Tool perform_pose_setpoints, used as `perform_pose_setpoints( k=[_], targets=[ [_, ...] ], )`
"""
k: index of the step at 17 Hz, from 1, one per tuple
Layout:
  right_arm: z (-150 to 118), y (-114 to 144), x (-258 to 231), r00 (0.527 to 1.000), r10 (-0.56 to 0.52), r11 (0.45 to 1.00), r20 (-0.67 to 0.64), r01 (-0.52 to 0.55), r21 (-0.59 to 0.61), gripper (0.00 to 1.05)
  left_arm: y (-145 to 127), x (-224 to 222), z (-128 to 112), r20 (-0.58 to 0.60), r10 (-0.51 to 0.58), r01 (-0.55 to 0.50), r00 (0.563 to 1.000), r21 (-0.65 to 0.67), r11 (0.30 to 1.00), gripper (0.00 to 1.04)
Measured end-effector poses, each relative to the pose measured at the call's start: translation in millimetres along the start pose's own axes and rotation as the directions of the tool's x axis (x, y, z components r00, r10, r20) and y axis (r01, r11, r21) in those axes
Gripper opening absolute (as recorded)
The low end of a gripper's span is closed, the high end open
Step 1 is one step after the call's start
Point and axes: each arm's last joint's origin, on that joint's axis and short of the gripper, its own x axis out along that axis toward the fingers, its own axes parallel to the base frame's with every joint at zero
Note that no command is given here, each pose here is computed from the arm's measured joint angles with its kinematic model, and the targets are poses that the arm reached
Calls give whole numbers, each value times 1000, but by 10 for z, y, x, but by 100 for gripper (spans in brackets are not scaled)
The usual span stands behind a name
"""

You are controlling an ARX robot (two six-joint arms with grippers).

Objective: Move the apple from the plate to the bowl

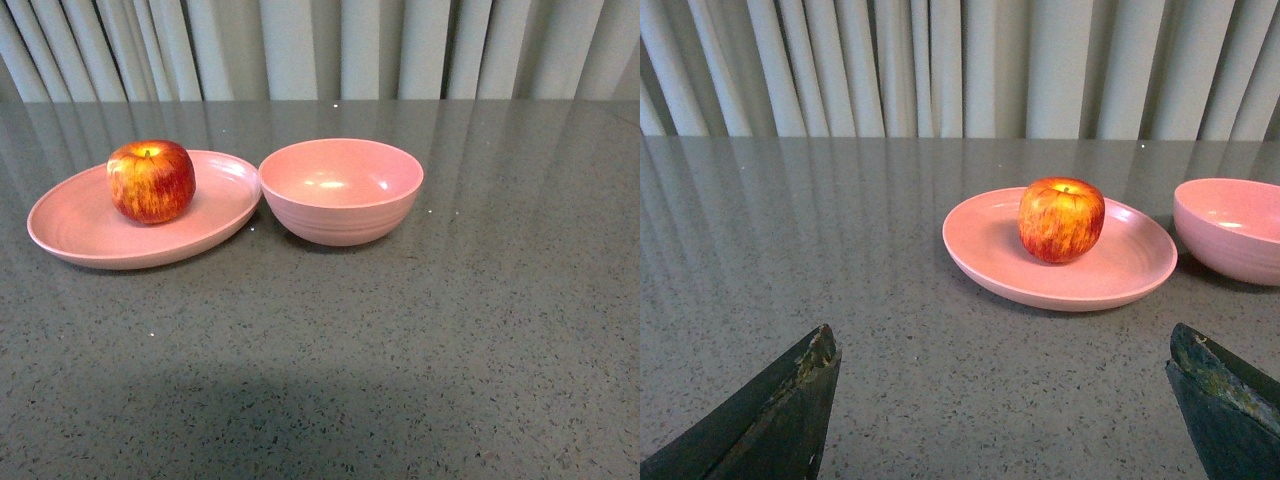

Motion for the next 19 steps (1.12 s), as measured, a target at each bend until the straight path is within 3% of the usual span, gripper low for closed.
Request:
perform_pose_setpoints(
  k=[7, 8, 9, 11, 14, 19],
  targets=[
    [0, 0, 0, 1000, 0, 1000, 0, 0, 0, 98, 0, 0, 0, 0, 0, 0, 1000, 0, 1000, 98],
    [0, 0, 0, 1000, 0, 1000, 0, 0, 0, 98, -3, -10, -24, -118, 57, -60, 991, -18, 998, 98],
    [0, -1, 0, 1000, -2, 1000, 0, 2, 1, 98, -41, 7, 7, -325, 151, -158, 933, 5, 987, 98],
    [1, 0, 0, 1000, -1, 1000, 1, 1, 0, 98, -19, 56, 87, -400, 300, -301, 866, 63, 952, 98],
    [0, 0, 0, 1000, 0, 1000, 0, 0, 0, 98, -24, 142, 335, -313, 298, -311, 902, 9, 950, 98],
    [0, 0, 0, 1000, 0, 1000, 0, 0, 0, 98, -74, 615, 628, -233, 201, -210, 952, -14, 978, 98]
  ],
)
